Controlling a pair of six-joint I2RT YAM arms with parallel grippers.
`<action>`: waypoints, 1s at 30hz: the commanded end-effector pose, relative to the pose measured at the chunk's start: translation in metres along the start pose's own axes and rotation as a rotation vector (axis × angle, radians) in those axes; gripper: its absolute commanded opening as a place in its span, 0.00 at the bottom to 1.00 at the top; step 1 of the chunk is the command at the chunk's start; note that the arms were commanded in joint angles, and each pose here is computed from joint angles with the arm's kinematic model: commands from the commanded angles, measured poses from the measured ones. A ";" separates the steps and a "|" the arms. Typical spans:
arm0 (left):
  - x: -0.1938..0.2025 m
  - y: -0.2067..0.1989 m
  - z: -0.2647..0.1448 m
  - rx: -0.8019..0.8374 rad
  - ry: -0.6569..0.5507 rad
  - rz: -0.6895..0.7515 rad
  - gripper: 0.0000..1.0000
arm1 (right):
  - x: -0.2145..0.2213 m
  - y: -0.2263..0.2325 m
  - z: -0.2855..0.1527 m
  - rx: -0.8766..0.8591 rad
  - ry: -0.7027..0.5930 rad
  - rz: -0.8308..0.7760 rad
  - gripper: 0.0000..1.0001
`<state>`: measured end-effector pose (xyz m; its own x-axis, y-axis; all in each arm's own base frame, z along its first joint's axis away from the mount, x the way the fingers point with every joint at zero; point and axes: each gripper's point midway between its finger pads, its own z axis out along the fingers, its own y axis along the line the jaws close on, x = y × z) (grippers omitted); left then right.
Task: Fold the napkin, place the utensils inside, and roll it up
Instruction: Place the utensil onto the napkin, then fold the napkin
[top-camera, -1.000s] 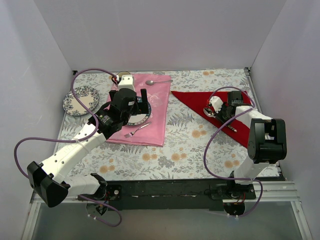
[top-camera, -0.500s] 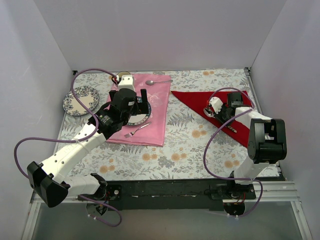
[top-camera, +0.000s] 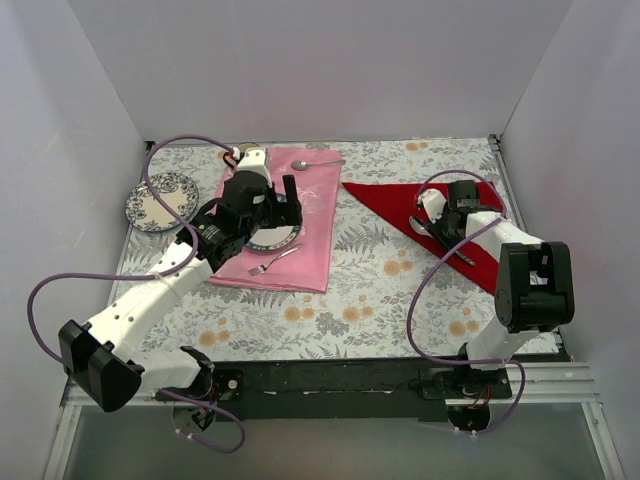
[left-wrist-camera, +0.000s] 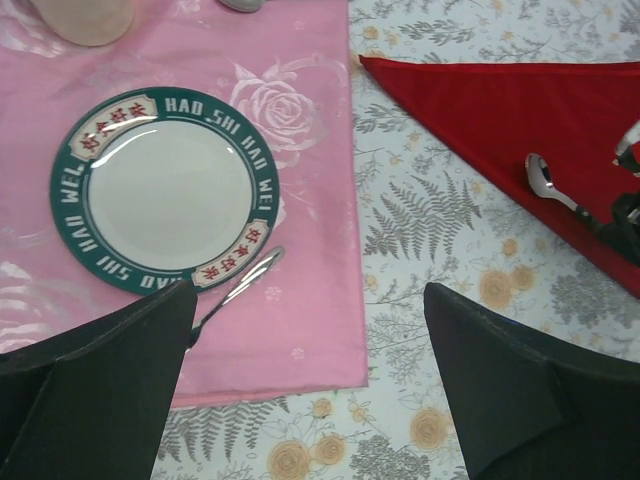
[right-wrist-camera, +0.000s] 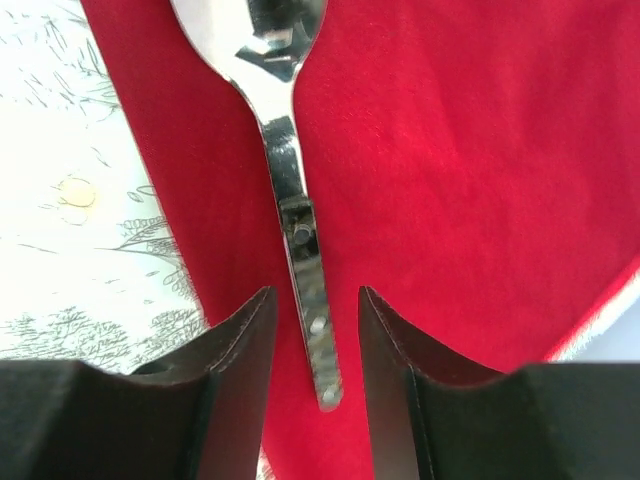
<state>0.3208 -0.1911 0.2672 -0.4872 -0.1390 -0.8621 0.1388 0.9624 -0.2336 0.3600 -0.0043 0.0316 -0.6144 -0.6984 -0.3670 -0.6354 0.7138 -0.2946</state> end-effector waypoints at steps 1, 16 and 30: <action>0.007 -0.038 0.018 0.191 0.055 -0.068 0.98 | -0.037 -0.017 -0.048 0.162 -0.006 0.288 0.53; 0.039 -0.124 0.198 0.339 0.157 -0.383 0.58 | -0.075 0.028 -0.131 0.145 -0.312 0.654 0.66; 0.080 -0.085 0.323 -0.010 0.066 -0.568 0.45 | -0.080 0.031 -0.148 0.134 -0.424 0.638 0.65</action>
<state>0.5201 -0.3688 0.0458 -0.6562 -0.5292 -0.5379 -0.1123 0.7734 -0.6239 0.3140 0.0611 0.1716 -0.6383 -0.1073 -0.7623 -0.1313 0.9909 -0.0295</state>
